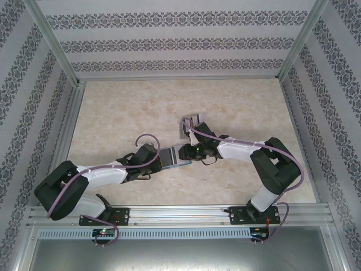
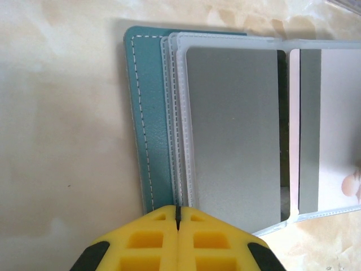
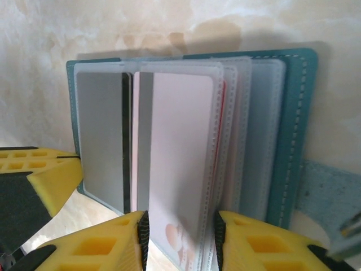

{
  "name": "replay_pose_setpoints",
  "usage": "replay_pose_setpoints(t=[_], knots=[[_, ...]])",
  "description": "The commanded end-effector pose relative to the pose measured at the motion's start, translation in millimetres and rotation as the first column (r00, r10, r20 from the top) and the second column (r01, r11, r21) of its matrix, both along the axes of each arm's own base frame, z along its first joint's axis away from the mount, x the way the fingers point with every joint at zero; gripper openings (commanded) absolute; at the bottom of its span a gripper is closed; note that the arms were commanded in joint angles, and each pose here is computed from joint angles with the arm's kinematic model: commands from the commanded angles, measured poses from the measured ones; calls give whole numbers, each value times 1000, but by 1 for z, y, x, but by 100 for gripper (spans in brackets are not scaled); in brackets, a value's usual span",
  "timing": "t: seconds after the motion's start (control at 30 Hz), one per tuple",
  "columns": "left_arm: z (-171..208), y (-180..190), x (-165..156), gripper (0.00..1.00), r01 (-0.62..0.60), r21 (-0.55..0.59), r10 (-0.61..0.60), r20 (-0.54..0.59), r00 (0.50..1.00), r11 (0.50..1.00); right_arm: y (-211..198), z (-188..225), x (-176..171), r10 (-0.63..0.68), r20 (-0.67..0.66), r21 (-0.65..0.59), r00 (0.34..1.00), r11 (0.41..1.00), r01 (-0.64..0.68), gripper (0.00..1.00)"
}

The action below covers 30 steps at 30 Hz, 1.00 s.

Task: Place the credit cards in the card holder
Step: Flip over the card slot in the card holder.

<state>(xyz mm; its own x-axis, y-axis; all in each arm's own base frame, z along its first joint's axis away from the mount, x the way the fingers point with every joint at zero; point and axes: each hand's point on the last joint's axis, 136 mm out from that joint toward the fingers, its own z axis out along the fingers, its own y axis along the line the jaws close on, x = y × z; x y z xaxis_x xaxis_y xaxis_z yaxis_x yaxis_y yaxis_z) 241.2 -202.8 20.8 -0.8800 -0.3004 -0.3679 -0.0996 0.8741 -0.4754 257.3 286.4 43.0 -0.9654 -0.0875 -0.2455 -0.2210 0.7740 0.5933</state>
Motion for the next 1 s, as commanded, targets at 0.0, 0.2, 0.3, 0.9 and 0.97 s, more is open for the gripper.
replay_pose_setpoints(t=[0.0, 0.2, 0.3, 0.9, 0.97], knots=[[-9, 3, -2, 6, -11, 4, 11, -37, 999, 1000, 20, 27, 1, 37, 35, 73, 999, 997, -40, 39], [-8, 1, -2, 5, -7, 2, 7, -37, 999, 1000, 34, 36, 0, 54, 28, 118, 998, 991, -57, 39], [-9, 2, -2, 6, -10, 2, 10, -37, 999, 1000, 45, 44, -2, 70, 33, 147, 997, 986, -75, 39], [23, 41, -14, 9, -92, 54, 89, 56, 994, 994, 16, 37, 13, 16, 59, 57, 998, 998, -19, 39], [24, 40, -14, 10, -92, 52, 89, 58, 994, 994, -2, 29, 14, -12, 49, 24, 999, 1000, 11, 40]])
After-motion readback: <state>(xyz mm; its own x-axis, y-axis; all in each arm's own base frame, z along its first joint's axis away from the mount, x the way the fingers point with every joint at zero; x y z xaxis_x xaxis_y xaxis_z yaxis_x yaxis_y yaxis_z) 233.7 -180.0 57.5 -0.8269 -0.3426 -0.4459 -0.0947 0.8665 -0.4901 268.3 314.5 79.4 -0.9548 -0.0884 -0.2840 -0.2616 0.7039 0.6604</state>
